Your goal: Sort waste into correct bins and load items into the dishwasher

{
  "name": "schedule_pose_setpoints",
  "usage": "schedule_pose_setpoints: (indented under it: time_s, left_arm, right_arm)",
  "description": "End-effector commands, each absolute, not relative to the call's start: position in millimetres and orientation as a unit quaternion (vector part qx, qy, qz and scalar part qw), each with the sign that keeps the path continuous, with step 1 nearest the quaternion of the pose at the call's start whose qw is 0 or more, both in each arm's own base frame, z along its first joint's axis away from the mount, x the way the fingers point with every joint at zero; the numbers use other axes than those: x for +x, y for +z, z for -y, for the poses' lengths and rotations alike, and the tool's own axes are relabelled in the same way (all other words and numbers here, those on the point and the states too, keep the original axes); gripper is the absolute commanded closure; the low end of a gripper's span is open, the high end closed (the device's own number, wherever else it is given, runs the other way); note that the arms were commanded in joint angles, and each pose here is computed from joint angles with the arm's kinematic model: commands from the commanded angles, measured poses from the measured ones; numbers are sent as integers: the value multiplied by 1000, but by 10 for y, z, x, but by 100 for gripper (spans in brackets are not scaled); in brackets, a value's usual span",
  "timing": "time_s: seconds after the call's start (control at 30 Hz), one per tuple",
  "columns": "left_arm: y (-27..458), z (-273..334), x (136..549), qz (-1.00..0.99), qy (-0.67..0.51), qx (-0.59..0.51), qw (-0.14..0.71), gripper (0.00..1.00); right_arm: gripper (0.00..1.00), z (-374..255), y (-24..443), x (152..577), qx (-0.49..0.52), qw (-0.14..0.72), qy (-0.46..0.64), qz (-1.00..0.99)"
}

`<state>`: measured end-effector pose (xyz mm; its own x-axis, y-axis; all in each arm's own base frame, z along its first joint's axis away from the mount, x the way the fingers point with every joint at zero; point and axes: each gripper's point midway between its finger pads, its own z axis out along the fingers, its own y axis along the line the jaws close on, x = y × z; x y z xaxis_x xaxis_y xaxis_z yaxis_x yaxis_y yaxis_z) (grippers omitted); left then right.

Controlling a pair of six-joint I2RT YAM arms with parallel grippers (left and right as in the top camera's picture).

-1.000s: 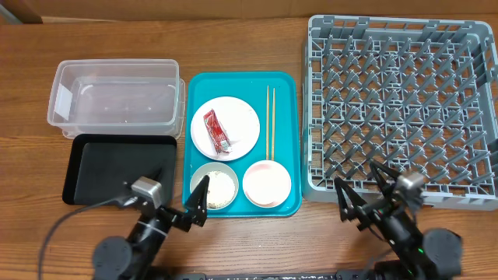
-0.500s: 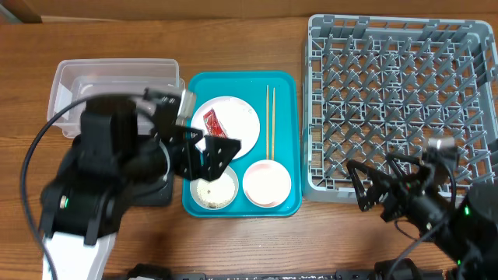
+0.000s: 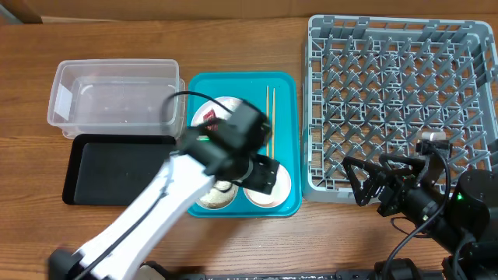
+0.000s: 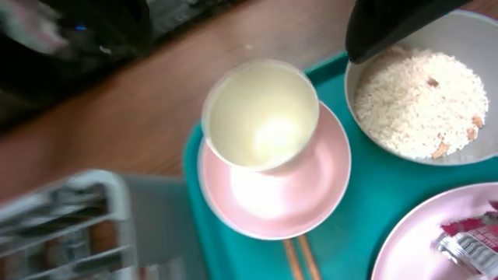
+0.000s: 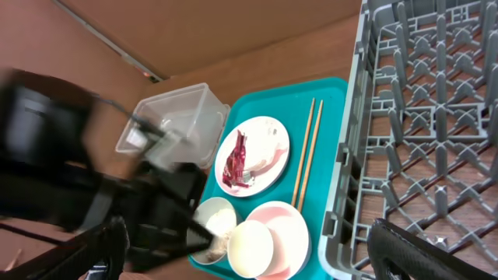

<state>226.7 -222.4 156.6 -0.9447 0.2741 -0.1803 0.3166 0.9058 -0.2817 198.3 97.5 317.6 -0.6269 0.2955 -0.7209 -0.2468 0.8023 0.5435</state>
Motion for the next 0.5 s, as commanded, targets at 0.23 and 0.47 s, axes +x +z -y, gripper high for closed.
schedule_pose_setpoints:
  time_s: [0.23, 0.47]
  left_arm:
    - [653, 2171, 2363, -994, -28, 105, -6, 80]
    - [1099, 2069, 2495, -995, -59, 73, 15, 96]
  right_arm:
    - [0, -991, 3213, 1905, 22, 422, 327, -846]
    - [0, -991, 3213, 1905, 22, 422, 327, -846]
